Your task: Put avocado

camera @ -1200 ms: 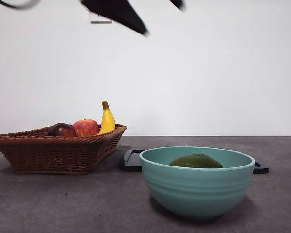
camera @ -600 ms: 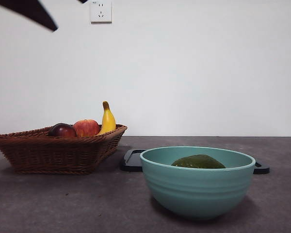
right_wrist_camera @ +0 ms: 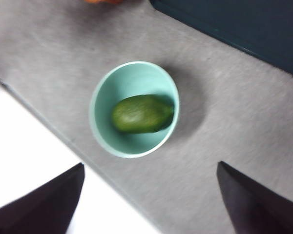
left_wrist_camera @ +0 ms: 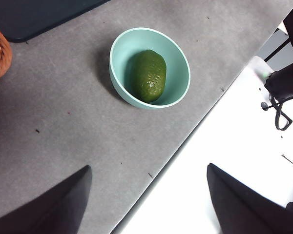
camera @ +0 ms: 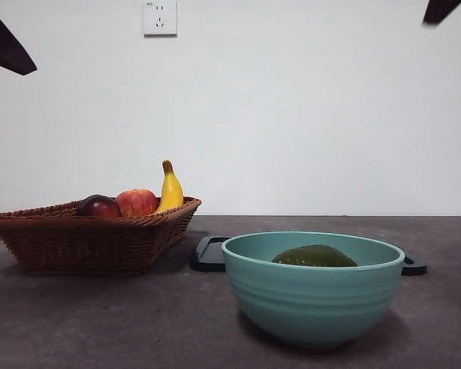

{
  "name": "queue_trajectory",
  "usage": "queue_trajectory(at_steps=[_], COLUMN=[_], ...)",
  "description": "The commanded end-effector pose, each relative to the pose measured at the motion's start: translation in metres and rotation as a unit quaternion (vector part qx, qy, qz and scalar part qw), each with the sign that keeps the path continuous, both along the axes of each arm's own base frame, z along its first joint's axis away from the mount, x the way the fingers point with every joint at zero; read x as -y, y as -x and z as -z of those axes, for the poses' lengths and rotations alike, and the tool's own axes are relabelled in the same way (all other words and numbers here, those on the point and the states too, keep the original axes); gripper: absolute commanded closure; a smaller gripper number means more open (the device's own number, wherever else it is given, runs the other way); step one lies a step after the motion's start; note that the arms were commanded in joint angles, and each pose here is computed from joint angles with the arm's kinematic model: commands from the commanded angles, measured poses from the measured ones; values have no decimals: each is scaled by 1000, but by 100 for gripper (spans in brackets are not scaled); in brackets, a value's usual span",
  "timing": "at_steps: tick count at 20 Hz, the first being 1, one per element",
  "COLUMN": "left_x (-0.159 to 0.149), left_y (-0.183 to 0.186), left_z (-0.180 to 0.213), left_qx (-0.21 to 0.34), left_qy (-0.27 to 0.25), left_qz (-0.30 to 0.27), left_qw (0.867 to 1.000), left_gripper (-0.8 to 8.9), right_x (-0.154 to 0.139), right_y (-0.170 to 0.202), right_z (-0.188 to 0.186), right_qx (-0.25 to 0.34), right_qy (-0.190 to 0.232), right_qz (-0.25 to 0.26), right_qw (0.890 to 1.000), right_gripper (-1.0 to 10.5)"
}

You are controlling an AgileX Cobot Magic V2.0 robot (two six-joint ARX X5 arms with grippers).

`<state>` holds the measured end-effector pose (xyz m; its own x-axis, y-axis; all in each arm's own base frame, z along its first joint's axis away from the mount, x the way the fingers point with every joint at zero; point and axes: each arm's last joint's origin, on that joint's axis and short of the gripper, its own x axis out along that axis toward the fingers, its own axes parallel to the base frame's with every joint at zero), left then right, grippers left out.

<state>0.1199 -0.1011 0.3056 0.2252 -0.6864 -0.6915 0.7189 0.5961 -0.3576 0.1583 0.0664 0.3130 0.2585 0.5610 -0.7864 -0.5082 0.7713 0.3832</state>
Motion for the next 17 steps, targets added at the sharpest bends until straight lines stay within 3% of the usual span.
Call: queue_trajectory(at_steps=[1, 10, 15, 17], left_x=[2, 2, 2, 2], left_y=[-1, -1, -1, -1], left_z=[-3, -3, -3, -3], left_qx=[10, 9, 9, 9], left_qy=[4, 3, 3, 3], left_qz=[8, 8, 8, 8], left_qw=[1000, 1000, 1000, 1000], left_gripper=[443, 443, 443, 443], right_x=[-12, -70, -90, -95], right_y=[-16, -66, -78, -81], right_z=[6, 67, 94, 101], right_qx=[-2, -40, -43, -37], right_qy=[21, 101, 142, 156], right_qz=[-11, -67, -80, -81], right_qw=[1000, 992, 986, 984], right_gripper=[548, 592, 601, 654])
